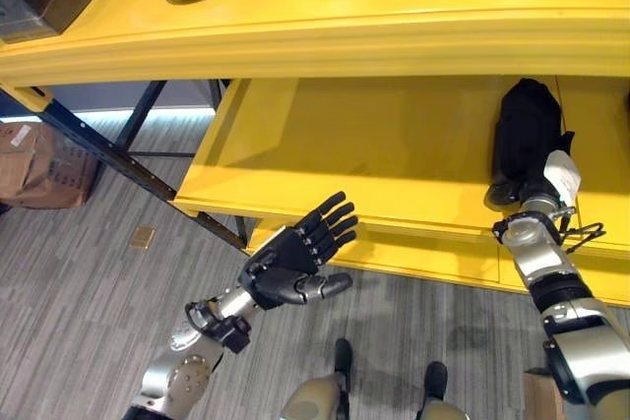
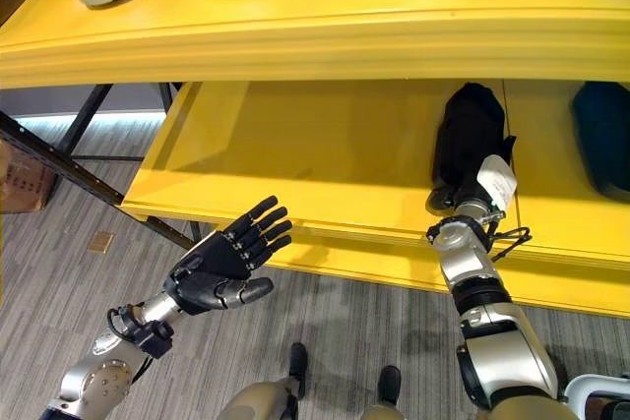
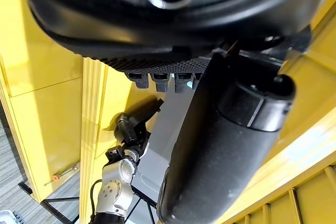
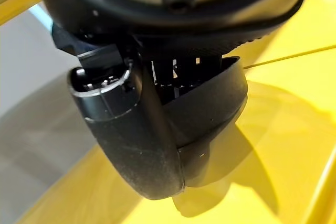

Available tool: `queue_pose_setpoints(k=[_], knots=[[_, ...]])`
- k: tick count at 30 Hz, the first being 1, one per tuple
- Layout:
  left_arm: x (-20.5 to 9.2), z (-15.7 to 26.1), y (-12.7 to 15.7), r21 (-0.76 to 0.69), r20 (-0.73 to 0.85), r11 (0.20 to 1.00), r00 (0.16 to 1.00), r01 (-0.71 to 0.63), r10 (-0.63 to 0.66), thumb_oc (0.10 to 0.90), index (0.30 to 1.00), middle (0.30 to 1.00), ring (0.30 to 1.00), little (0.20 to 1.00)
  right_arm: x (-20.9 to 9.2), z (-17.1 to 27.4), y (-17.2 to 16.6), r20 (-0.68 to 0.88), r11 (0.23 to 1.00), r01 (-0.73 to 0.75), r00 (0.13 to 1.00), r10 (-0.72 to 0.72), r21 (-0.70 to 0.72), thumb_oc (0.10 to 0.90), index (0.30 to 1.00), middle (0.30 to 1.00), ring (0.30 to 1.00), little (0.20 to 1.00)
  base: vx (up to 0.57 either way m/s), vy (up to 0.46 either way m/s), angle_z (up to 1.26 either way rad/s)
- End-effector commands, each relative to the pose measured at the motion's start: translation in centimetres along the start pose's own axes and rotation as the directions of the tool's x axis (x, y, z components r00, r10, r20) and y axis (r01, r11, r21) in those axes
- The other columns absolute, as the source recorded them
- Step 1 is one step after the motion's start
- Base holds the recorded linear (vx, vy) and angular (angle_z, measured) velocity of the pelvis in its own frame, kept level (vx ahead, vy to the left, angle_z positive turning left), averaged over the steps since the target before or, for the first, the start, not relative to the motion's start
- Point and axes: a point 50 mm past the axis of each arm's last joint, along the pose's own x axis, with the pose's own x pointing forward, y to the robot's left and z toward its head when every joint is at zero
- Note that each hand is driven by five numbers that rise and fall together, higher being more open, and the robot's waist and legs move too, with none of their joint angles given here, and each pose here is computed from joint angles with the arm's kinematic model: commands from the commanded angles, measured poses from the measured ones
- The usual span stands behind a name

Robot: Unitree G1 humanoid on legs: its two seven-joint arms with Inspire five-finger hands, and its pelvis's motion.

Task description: Move parts from the plastic box to the shelf.

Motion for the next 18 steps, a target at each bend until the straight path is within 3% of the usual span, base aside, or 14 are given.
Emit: queue_pose_setpoints(k=[1, 8, 14, 15, 18], knots=[[2.0, 3.7, -2.3, 0.068, 0.197, 0.980, 0.961, 0.185, -0.195, 0.900, 1.000, 1.000, 1.000, 1.000, 1.1, 4.5, -1.7, 0.192, 0.999, 0.024, 0.981, -0.017, -0.038, 0.900, 1.000, 1.000, 1.000, 1.000, 0.00, 0.000, 0.00], [2.3, 3.8, -2.3, 0.080, 0.195, 0.980, 0.962, 0.180, -0.193, 0.900, 1.000, 1.000, 1.000, 1.000, 1.0, 5.0, -1.5, 0.192, 1.000, 0.026, 0.981, -0.022, -0.017, 0.900, 1.000, 1.000, 1.000, 1.000, 0.00, -0.006, 0.00], [2.2, 3.9, -2.3, 0.080, 0.194, 0.980, 0.961, 0.182, -0.195, 0.900, 1.000, 1.000, 1.000, 1.000, 1.3, 5.2, -2.4, 0.265, 0.979, 0.111, 0.962, -0.062, -0.173, 0.900, 1.000, 1.000, 1.000, 1.000, -0.01, -0.001, 0.00], [2.0, 4.1, -2.3, 0.083, 0.199, 0.979, 0.959, 0.186, -0.200, 0.900, 1.000, 1.000, 1.000, 1.000, 1.4, 4.9, -2.6, 0.307, 0.952, 0.122, 0.951, -0.031, -0.281, 0.900, 1.000, 1.000, 1.000, 1.000, -0.03, -0.009, 0.02], [1.8, 4.1, -2.2, 0.083, 0.196, 0.978, 0.959, 0.194, -0.207, 0.900, 1.000, 1.000, 1.000, 1.000, 1.3, 4.8, -2.5, 0.349, 0.918, 0.128, 0.937, 0.013, -0.376, 0.900, 1.000, 1.000, 1.000, 1.000, 0.00, 0.000, 0.00]])
